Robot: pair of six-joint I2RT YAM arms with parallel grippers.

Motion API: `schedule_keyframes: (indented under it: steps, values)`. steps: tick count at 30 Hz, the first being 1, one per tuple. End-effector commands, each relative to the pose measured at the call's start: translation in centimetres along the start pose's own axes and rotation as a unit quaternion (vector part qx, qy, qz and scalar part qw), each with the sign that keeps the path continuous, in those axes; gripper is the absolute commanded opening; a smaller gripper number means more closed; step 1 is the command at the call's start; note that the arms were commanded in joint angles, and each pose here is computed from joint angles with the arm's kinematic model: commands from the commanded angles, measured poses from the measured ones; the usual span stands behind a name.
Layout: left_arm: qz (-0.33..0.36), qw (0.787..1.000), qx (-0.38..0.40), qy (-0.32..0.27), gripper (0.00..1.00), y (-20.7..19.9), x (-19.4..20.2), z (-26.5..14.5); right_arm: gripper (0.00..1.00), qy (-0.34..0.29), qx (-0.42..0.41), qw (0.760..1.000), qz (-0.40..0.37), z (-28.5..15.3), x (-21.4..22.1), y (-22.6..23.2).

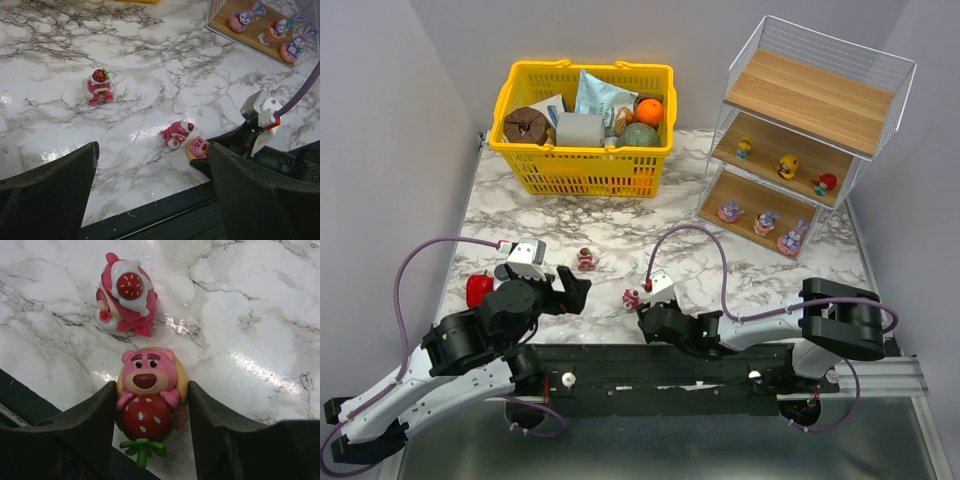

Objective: Place and organize the plastic toys onto the shelf

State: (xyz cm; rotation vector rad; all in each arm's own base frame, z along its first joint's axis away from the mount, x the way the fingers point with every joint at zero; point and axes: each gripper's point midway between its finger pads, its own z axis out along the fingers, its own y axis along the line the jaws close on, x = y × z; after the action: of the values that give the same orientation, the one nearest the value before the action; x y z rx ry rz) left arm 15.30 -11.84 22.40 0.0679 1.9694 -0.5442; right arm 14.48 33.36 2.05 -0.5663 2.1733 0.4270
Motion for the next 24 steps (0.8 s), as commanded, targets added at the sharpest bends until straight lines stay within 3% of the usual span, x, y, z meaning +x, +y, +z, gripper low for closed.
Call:
schedule_keyframes:
  steps: [1, 2, 5, 10, 15, 21, 24]
  values:
    - [-0.001, 1.000, 0.002, -0.008, 0.99, 0.0, -0.2, 0.1, 0.34, 0.056, 0.060, 0.996, -0.033, -0.5, 3.3, -2.8]
    - [0.000, 1.000, 0.003, -0.007, 0.99, -0.1, -0.2, 0.1, 0.28, 0.050, 0.067, 0.996, -0.029, -1.0, 2.5, -3.0]
    - [0.000, 1.000, 0.003, -0.006, 0.99, 0.0, -0.1, 0.1, 0.23, 0.023, 0.103, 0.994, -0.025, -3.0, -1.2, -3.8]
    - [0.001, 1.000, 0.005, -0.005, 0.99, -0.1, -0.1, 0.1, 0.21, -0.018, 0.167, 0.986, -0.010, -8.6, -9.6, -7.0]
    - [0.001, 1.000, 0.008, -0.005, 0.99, -0.3, -0.1, 0.1, 0.21, -0.119, 0.157, 0.979, 0.049, -16.2, -21.1, -10.1]
    - [0.002, 1.000, 0.010, -0.003, 0.99, -0.3, 0.0, 0.1, 0.21, -0.196, 0.245, 0.946, 0.077, -24.4, -29.1, -16.8]
    - [0.004, 1.000, 0.010, -0.003, 0.99, -0.4, 0.0, 0.2, 0.21, -0.214, 0.299, 0.927, 0.073, -27.0, -31.0, -19.5]
